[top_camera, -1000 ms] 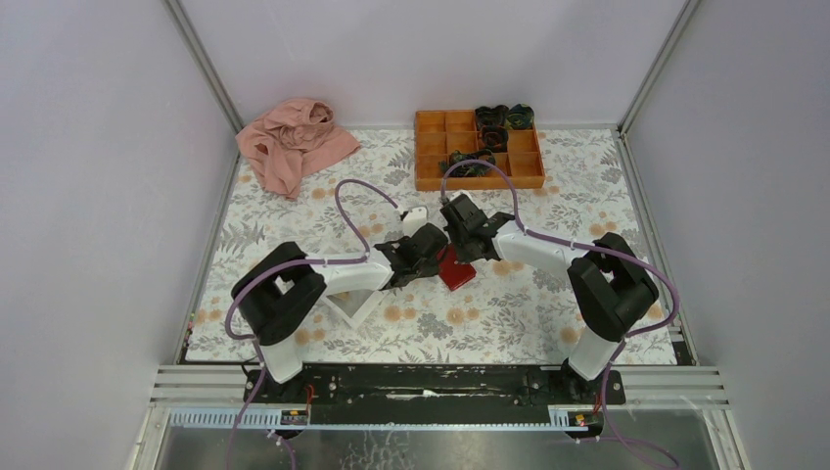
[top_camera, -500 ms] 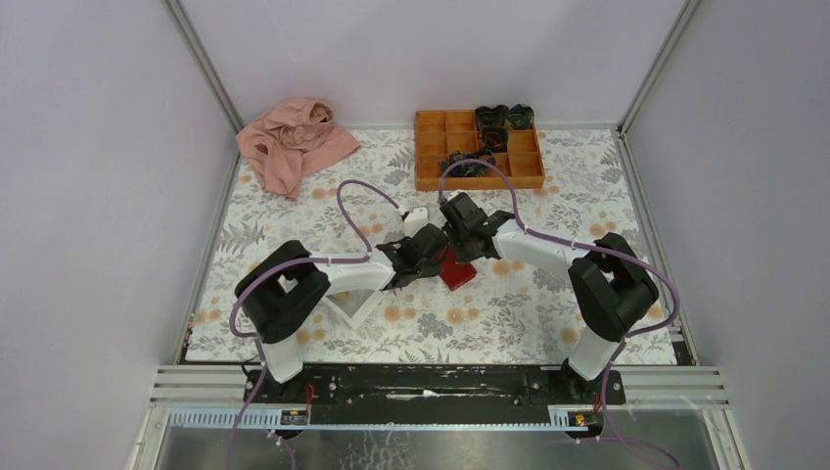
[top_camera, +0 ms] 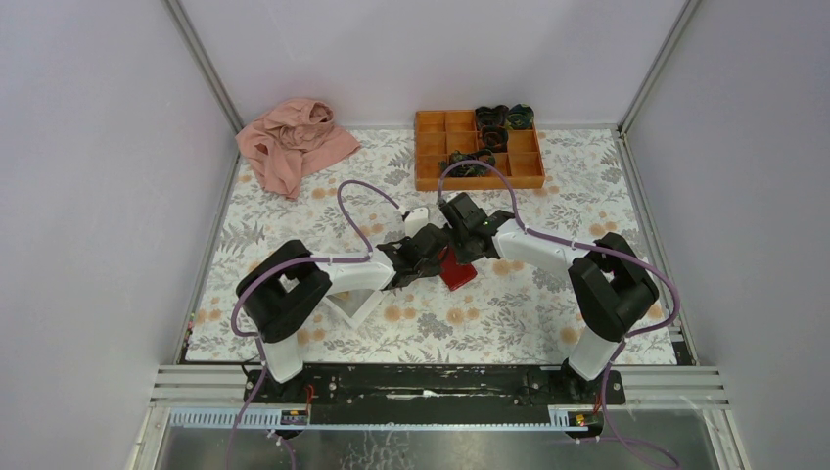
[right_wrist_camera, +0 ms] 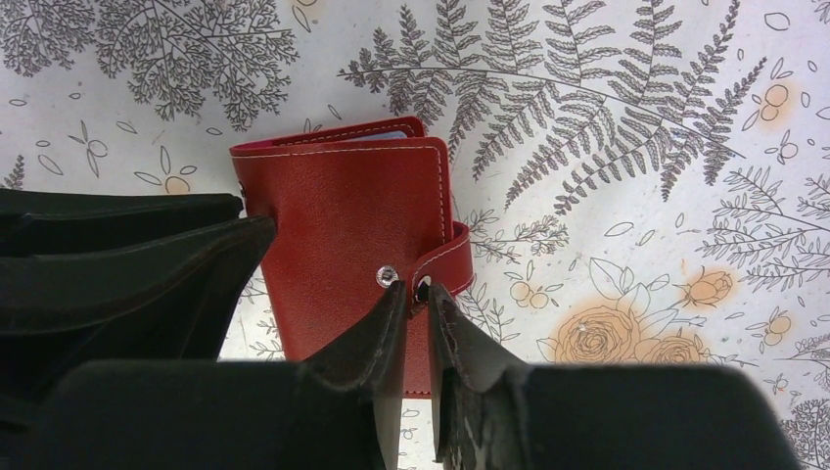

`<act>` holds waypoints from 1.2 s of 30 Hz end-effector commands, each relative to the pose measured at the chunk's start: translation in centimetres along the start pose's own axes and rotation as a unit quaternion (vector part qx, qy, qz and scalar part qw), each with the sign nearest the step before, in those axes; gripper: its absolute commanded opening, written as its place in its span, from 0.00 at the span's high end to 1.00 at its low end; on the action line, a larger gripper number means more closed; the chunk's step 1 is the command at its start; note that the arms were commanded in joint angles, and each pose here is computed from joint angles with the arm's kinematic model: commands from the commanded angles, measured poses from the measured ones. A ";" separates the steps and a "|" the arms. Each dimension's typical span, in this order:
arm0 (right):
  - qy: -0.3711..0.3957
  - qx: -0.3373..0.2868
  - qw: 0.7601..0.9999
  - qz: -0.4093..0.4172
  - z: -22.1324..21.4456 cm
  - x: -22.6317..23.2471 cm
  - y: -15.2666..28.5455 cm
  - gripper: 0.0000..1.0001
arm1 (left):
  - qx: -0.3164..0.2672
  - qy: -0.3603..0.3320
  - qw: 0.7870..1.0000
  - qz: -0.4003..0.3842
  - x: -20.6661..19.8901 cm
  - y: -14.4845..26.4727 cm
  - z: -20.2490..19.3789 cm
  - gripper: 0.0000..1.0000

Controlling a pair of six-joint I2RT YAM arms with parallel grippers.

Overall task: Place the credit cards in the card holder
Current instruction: Close the card holder at the center of the board.

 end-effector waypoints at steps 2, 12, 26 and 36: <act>0.006 -0.023 0.999 0.035 1.7 1.2 1.1 0.80 | -0.003 0.004 1.000 -0.013 -0.5 -0.6 0.1 0.75; 0.016 -0.008 0.999 0.049 1.4 2.0 0.7 0.80 | -0.006 0.003 1.000 -0.017 -0.7 -0.7 0.3 0.75; 0.021 0.010 0.998 0.055 0.5 2.5 -0.1 0.79 | -0.004 -0.001 1.000 -0.020 -0.9 -1.0 0.2 0.75; 0.016 0.019 0.999 0.037 -0.4 2.0 -0.5 0.80 | -0.001 -0.003 1.000 -0.018 -0.7 -1.2 0.0 0.75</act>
Point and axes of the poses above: each gripper's point midway between its finger pads, its own y axis back along the fingers, its own x axis along the line the jaws close on, z = x × y, the point moved 9 cm from there along y, back along the fingers, and after that the axes turned 3 degrees about -y, right-handed, at the moved point
